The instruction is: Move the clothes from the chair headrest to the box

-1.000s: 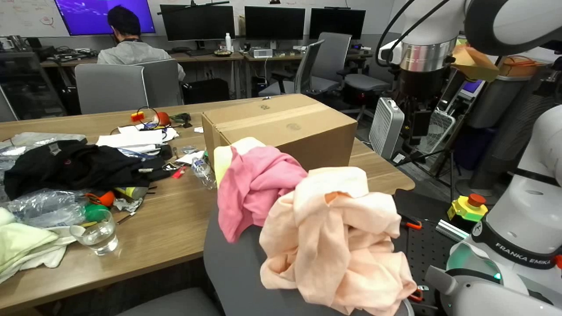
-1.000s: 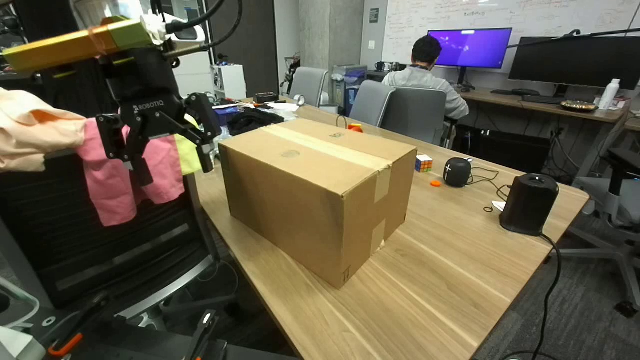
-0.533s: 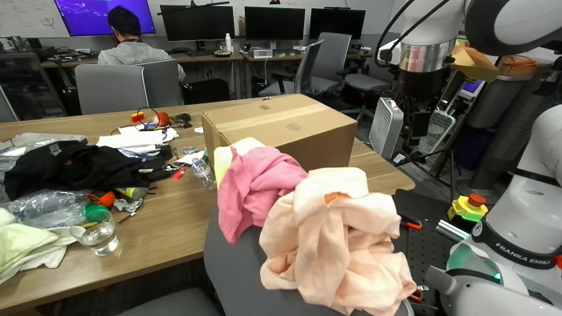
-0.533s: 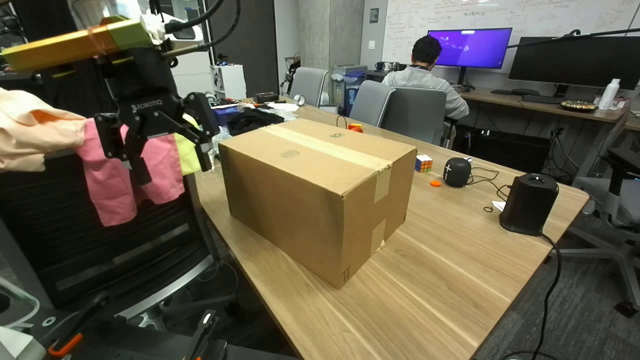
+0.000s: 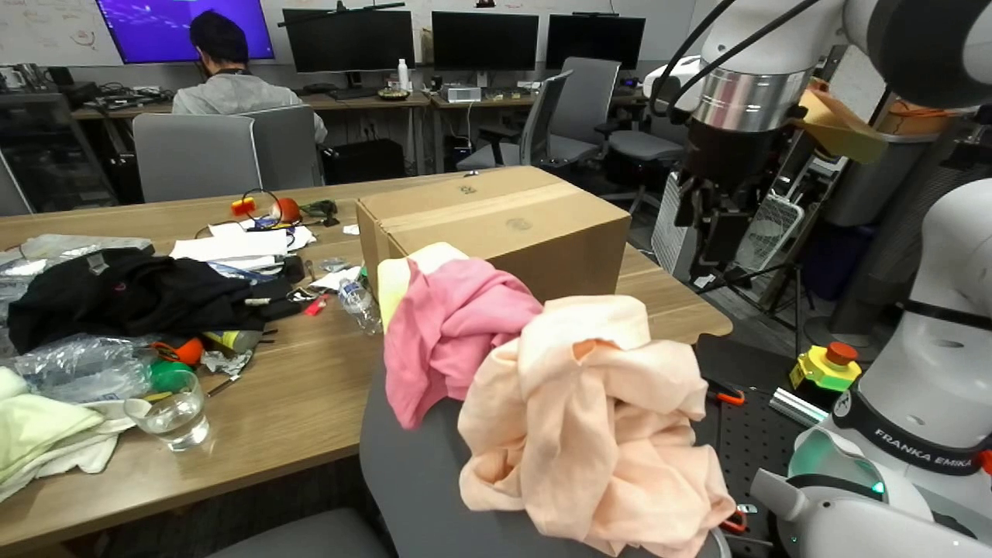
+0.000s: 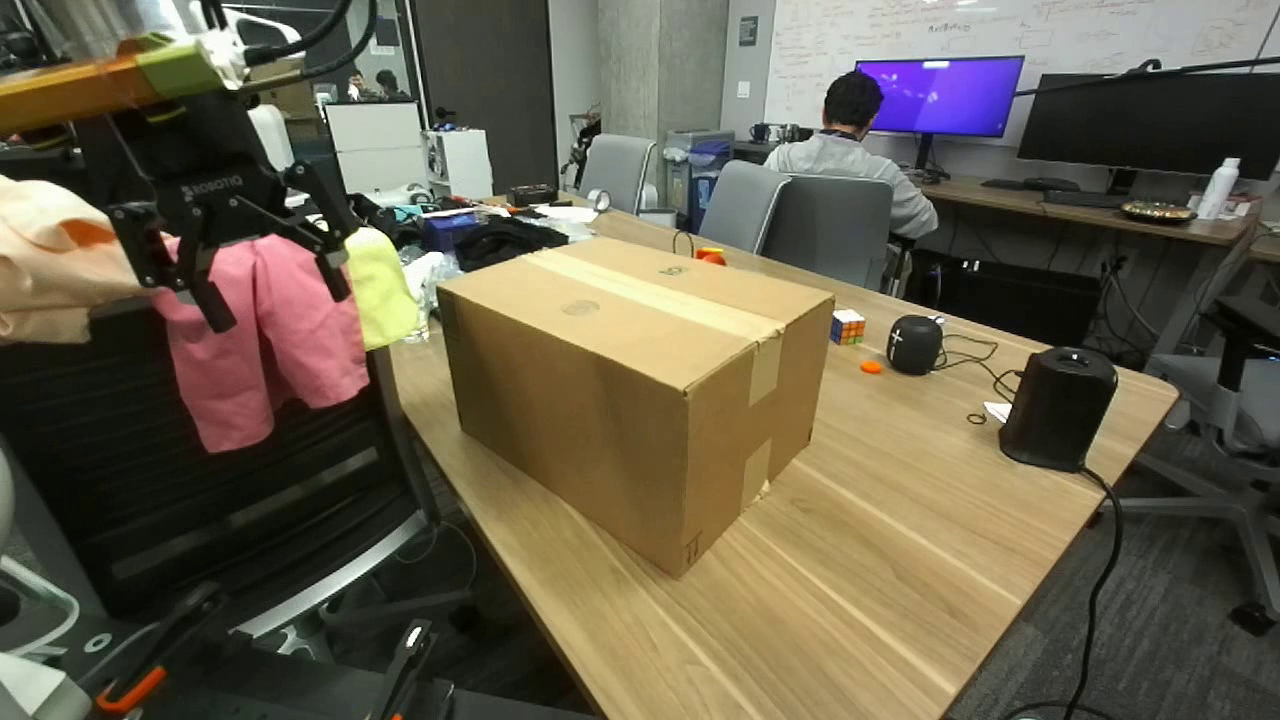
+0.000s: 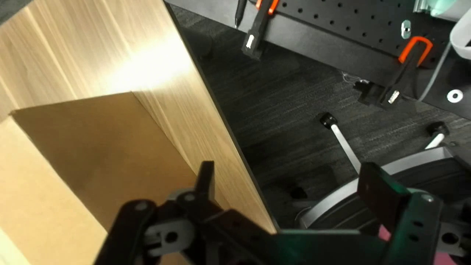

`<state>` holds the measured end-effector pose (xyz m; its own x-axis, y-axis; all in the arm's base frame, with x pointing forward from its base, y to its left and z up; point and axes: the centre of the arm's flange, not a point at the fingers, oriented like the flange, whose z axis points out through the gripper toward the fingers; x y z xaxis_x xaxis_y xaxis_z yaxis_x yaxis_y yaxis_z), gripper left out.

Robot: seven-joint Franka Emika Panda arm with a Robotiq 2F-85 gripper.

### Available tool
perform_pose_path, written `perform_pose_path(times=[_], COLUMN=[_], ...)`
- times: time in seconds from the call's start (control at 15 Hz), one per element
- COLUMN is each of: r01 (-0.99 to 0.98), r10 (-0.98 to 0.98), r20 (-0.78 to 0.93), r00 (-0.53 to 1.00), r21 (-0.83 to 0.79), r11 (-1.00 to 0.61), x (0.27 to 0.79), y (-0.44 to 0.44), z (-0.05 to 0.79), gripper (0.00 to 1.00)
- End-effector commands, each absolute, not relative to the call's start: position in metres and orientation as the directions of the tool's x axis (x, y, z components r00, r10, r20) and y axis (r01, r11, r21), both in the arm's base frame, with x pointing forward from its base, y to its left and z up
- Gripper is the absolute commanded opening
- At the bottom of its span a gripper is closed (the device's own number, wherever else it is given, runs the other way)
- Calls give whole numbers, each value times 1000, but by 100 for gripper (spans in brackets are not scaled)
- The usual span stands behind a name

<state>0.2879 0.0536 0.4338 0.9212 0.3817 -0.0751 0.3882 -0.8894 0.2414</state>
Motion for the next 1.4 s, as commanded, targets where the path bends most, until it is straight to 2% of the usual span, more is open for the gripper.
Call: perform_pose_path(times=[0.0,0.6,0.87,1.33], r01=[359,143,158,297], r10=[372,148,154,271], r20=[19,148,174,234], r00=[928,978,973,934], r21=[217,43,-10,-83], r11=[-908,-989,-987,-951], x=[290,294,288,264], y=[88,107,120,164], z=[433,446,446,468], gripper=[100,100,100,100])
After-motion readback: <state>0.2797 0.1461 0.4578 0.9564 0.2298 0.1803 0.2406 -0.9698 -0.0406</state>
